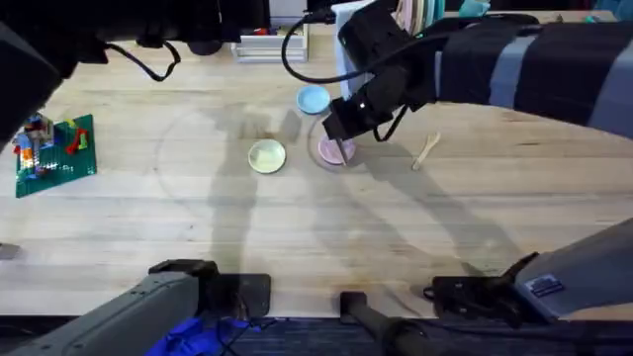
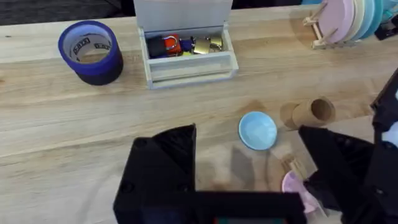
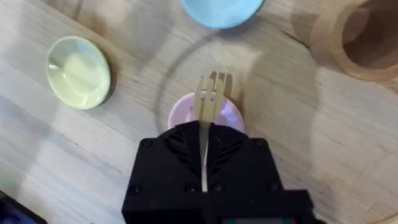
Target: Pick up a utensil and set it on the pink plate, then put the other utensil in the container.
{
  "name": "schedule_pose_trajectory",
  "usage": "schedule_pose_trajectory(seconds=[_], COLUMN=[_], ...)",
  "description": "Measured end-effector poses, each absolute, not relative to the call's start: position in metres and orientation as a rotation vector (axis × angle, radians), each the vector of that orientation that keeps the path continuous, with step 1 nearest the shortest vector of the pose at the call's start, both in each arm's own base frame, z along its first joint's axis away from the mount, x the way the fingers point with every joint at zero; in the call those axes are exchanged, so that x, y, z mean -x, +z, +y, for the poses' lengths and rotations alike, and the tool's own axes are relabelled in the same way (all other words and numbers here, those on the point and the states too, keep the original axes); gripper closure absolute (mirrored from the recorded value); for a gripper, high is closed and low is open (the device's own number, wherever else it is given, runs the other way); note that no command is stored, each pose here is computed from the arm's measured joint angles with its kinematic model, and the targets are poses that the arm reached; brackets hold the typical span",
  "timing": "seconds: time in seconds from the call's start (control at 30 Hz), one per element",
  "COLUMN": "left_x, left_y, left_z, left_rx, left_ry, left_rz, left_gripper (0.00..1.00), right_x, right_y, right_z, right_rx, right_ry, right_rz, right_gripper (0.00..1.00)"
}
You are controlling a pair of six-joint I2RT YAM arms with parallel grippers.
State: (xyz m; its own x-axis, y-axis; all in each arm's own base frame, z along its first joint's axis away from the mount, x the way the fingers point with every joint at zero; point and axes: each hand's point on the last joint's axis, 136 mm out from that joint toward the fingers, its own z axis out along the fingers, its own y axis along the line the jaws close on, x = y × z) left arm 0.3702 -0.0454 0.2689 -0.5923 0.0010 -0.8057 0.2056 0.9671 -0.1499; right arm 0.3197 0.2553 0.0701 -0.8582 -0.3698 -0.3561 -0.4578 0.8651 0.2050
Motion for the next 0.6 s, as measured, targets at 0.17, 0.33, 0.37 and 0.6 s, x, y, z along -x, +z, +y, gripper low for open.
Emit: schedule_pose_trajectory(seconds=[0.17,0.33,0.37,0.6], left_x=[-0.3702,-0.3702,-0.3702,-0.3702], left_y=[0.2689,0.2688,0.2688,0.2688], left_z=[-0.0453,-0.0453,-0.0453,-0.0454], left_rx=[-0.144,-0.144,-0.144,-0.144], left_ry=[-0.283,-0.283,-0.283,-0.283], left_rz=[2.19,2.191,2.191,2.191], left_gripper=[0.009,0.009,0.009,0.009], right_x=[-0.3167,-0.3164,-0.3164,-0.3199], right_y=[0.0659,0.0653,0.0653,0.0669], right_z=[0.2536,0.2531,0.2531,0.2556], right_rx=[0.624,0.624,0.624,0.618], right_ry=[0.402,0.4,0.4,0.409], right_rz=[2.743,2.744,2.744,2.727], right_gripper=[0.967,0.968,0.968,0.968])
